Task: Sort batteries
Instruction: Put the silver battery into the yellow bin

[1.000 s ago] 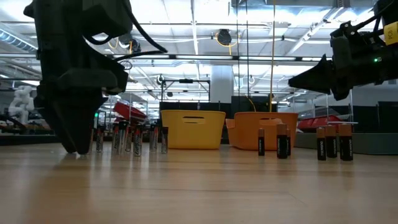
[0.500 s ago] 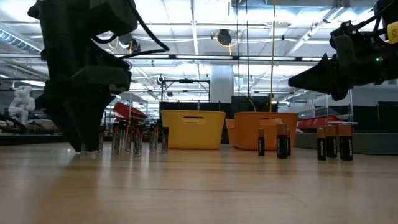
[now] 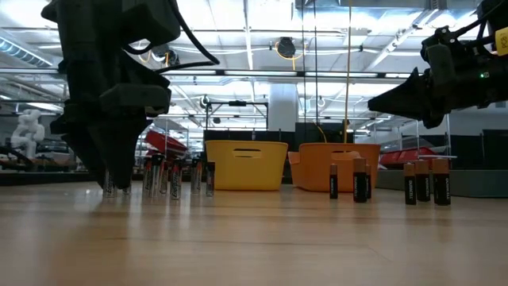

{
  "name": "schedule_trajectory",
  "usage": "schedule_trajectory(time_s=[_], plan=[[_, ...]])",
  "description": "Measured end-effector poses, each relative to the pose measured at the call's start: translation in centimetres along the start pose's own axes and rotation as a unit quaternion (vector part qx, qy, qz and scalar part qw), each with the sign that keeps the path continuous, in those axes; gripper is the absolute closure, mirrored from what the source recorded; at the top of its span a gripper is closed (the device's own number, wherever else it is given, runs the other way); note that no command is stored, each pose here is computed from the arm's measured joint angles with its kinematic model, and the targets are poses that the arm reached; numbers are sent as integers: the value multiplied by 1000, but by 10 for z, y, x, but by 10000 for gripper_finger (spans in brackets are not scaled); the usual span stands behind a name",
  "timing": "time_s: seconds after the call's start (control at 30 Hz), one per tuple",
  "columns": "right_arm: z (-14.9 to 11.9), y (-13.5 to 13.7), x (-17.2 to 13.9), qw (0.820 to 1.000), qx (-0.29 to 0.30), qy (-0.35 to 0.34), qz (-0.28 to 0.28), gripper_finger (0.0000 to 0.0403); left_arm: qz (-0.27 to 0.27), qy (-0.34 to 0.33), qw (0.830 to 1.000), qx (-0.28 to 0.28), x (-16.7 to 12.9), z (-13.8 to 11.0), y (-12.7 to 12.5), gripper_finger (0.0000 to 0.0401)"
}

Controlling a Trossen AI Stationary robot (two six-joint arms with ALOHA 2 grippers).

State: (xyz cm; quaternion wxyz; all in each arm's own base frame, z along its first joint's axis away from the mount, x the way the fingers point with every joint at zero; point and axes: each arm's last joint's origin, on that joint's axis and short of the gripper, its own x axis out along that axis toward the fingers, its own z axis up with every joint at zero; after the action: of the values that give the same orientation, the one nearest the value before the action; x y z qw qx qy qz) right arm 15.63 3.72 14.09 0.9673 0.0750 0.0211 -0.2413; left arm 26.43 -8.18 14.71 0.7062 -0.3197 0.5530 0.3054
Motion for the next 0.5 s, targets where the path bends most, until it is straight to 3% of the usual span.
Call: schedule_trajectory(time_s=[0.23, 0.5], plan=[[0, 0, 0, 1000, 0, 1, 3, 355, 0, 0, 1000, 1, 0, 0, 0, 212], [0, 0, 0, 1000, 0, 1, 7, 355, -1, 0, 1000, 5, 0, 0, 0, 289]])
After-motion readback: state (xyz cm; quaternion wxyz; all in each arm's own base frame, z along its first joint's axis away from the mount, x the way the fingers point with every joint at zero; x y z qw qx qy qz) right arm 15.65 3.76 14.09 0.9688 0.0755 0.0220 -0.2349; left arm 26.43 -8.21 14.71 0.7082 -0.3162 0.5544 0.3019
